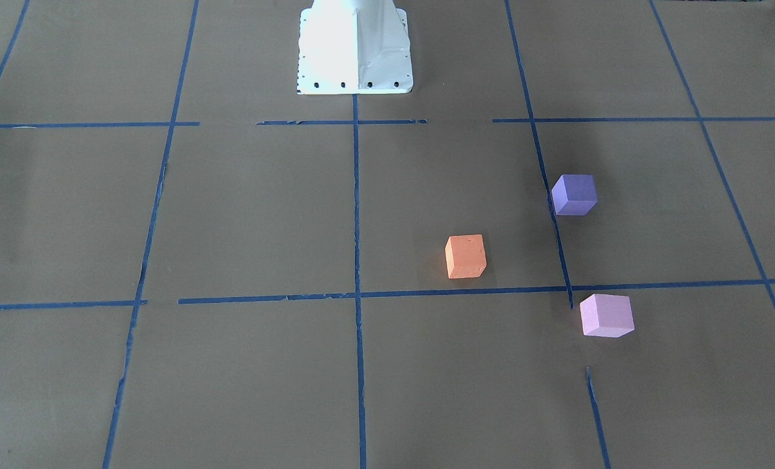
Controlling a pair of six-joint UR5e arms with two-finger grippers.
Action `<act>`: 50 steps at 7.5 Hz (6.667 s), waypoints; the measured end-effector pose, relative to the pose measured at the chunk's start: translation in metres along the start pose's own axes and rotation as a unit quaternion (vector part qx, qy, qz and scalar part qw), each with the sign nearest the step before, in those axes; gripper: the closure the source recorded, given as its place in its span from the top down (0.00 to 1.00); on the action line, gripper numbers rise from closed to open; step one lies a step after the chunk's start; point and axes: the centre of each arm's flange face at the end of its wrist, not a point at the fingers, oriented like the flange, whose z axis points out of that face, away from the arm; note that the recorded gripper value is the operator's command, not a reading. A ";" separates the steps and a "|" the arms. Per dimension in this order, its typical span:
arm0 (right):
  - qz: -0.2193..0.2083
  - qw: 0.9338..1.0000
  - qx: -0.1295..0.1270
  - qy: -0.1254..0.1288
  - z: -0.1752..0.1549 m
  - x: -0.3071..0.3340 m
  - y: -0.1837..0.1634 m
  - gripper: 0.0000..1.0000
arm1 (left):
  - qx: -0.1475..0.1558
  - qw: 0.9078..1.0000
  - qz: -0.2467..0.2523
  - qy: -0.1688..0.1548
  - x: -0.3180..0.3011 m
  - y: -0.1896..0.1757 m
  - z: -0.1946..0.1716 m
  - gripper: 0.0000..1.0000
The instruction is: Arrange blocks in a line
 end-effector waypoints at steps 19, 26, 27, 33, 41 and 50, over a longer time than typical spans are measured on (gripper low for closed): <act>0.000 1.000 0.000 0.000 0.000 0.000 0.000 1.00 | -0.016 0.972 -0.234 -0.019 0.471 -0.181 0.218 0.36; 0.000 1.000 0.000 0.000 0.000 0.000 0.000 1.00 | -0.062 0.983 -0.160 -0.057 0.273 -0.090 0.202 0.76; 0.000 1.000 0.000 0.000 0.000 0.000 0.000 1.00 | -0.074 0.982 -0.163 -0.054 0.269 -0.085 0.209 0.99; 0.000 1.000 0.000 0.000 0.000 0.000 0.000 1.00 | -0.039 0.979 -0.200 -0.027 0.225 -0.107 0.141 0.99; 0.000 1.000 0.000 0.000 0.000 0.000 0.000 1.00 | -0.055 0.993 -0.033 -0.096 -0.063 0.044 0.019 1.00; 0.000 1.000 0.000 0.000 0.000 0.000 0.000 1.00 | -0.057 0.991 -0.101 -0.073 -0.089 0.061 -0.004 1.00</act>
